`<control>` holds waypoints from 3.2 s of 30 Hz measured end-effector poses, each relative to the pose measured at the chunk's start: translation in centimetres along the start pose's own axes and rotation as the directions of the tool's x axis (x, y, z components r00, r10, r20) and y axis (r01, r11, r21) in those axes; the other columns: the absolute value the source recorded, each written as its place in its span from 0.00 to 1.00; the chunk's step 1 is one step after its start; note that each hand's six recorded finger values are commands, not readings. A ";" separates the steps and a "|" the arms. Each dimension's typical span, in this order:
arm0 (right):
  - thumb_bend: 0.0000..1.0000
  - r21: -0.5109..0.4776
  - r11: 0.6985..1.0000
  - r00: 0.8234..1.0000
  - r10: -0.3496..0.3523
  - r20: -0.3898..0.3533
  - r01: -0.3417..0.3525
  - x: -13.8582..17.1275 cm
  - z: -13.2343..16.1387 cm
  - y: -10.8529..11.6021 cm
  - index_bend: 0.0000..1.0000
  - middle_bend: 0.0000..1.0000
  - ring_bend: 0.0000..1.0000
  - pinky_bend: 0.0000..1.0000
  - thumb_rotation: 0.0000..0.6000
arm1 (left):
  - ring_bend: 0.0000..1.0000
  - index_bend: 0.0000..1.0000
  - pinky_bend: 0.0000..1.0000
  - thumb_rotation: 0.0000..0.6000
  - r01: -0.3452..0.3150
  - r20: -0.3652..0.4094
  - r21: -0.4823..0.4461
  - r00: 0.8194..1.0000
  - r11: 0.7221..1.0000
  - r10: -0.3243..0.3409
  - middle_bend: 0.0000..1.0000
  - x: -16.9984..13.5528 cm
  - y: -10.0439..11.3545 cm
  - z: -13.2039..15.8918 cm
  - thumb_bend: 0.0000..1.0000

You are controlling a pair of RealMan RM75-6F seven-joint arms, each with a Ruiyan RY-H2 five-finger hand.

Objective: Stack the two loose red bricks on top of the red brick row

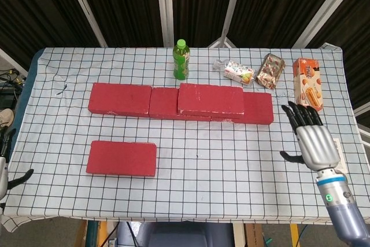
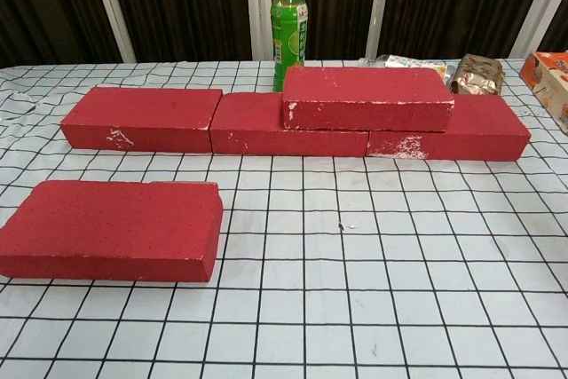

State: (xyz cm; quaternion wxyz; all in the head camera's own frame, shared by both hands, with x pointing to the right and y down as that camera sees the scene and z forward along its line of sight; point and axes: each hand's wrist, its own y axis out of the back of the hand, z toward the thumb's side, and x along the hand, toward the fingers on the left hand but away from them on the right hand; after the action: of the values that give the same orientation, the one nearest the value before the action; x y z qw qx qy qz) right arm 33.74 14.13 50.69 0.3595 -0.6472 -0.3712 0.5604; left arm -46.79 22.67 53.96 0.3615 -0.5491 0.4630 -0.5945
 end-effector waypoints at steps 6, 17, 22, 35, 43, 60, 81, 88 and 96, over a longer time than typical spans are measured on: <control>0.19 -0.033 0.995 0.993 -0.095 0.070 0.098 4.9 -2.8 -3.2 0.00 0.00 0.00 0.00 1.00 | 0.00 0.00 0.00 1.00 0.048 0.077 -0.143 0.996 0.989 -0.037 0.00 -0.8 -0.1 1.4 0.00; 0.19 -0.031 0.981 0.972 -0.187 0.146 0.193 9.7 -5.8 -5.9 0.00 0.00 0.00 0.00 1.00 | 0.00 0.00 0.00 1.00 0.161 0.117 -0.157 0.983 0.974 -0.144 0.00 -0.7 -1.6 2.9 0.00; 0.19 -0.042 0.986 0.975 -0.153 0.160 0.162 10.3 -6.0 -6.3 0.00 0.00 0.00 0.00 1.00 | 0.00 0.00 0.00 1.00 0.295 0.155 -0.093 0.948 0.951 -0.278 0.00 0.3 -3.0 3.9 0.00; 0.19 -0.041 0.993 0.976 -0.099 0.194 0.108 10.5 -6.2 -6.6 0.00 0.00 0.00 0.00 1.00 | 0.00 0.00 0.00 1.00 0.475 0.225 0.133 0.840 0.870 -0.494 0.00 5.8 -2.0 8.5 0.00; 0.19 -0.039 0.994 0.978 -0.089 0.191 0.098 10.5 -5.9 -6.7 0.00 0.00 0.00 0.00 1.00 | 0.00 0.00 0.00 1.00 0.514 0.265 0.171 0.798 0.841 -0.542 0.00 7.4 -2.3 12.4 0.00; 0.19 -0.043 0.994 0.973 -0.091 0.212 0.102 10.3 -6.2 -6.7 0.00 0.00 0.00 0.00 1.00 | 0.00 0.00 0.00 1.00 0.592 0.291 0.222 0.718 0.774 -0.633 0.00 6.7 -7.5 15.3 0.00; 0.19 -0.048 0.993 0.964 -0.089 0.252 0.104 10.2 -6.6 -6.7 0.00 0.00 0.00 0.00 1.00 | 0.00 0.00 0.00 1.00 0.580 0.362 0.263 0.681 0.771 -0.637 0.00 7.1 -10.4 18.0 0.00; 0.19 -0.052 0.994 0.963 -0.083 0.258 0.099 10.2 -6.7 -6.8 0.00 0.00 0.00 0.00 1.00 | 0.00 0.00 0.00 1.00 0.591 0.369 0.279 0.661 0.757 -0.653 0.00 6.7 -11.0 18.1 0.00; 0.19 -0.057 0.993 0.959 -0.085 0.269 0.104 10.2 -6.8 -6.7 0.00 0.00 0.00 0.00 1.00 | 0.00 0.00 0.00 1.00 0.589 0.371 0.289 0.658 0.755 -0.655 0.00 6.7 -11.5 18.3 0.00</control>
State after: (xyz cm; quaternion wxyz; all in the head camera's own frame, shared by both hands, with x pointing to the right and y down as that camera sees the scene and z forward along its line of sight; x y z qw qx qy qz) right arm 40.92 25.93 52.71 0.3100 -0.5599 -0.4661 0.6109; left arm -28.68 17.18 66.43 0.2711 -0.7687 0.1056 -0.5696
